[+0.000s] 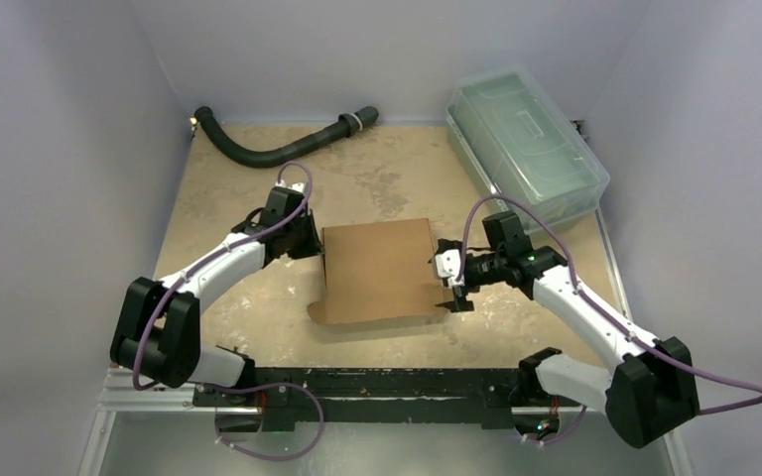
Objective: Fold the paper box
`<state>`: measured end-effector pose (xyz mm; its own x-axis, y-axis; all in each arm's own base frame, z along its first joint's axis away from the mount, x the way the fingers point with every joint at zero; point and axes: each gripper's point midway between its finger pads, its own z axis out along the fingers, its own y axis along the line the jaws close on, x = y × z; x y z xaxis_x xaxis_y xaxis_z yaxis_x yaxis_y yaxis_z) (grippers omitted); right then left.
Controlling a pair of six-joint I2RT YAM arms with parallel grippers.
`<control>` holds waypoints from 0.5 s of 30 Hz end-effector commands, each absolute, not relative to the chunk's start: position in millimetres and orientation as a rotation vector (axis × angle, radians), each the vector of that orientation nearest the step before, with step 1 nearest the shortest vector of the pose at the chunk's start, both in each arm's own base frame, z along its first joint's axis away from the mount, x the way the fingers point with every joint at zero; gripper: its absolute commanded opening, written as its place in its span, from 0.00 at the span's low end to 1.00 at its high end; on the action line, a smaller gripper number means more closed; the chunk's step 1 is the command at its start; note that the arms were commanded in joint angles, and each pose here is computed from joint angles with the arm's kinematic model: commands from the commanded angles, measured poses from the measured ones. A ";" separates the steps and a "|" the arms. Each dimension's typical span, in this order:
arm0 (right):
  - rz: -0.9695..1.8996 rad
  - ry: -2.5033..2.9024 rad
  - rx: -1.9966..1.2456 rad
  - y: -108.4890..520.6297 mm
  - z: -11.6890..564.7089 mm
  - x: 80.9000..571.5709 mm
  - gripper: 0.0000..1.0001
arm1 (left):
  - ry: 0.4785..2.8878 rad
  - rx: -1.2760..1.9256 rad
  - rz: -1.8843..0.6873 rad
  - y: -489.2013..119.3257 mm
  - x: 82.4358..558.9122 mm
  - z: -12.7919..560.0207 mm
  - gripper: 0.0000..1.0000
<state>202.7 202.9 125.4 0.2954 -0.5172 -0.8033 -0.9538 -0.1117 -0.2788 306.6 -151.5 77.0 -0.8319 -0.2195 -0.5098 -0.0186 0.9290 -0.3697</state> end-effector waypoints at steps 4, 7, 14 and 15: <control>0.489 1.144 -1.885 219.6 138.7 202.3 0.99 | 2.528 -0.186 -0.446 -150.2 310.0 85.3 0.00; 0.441 1.154 -1.910 218.1 124.0 203.8 0.99 | 2.504 -0.189 -0.488 -154.3 310.6 92.6 0.00; 0.492 1.212 -1.820 226.9 128.9 205.1 0.99 | 2.456 -0.170 -0.558 -161.4 309.8 107.7 0.00; 0.540 1.234 -1.771 230.2 137.9 205.6 0.99 | 2.447 -0.165 -0.567 -161.9 309.7 109.8 0.00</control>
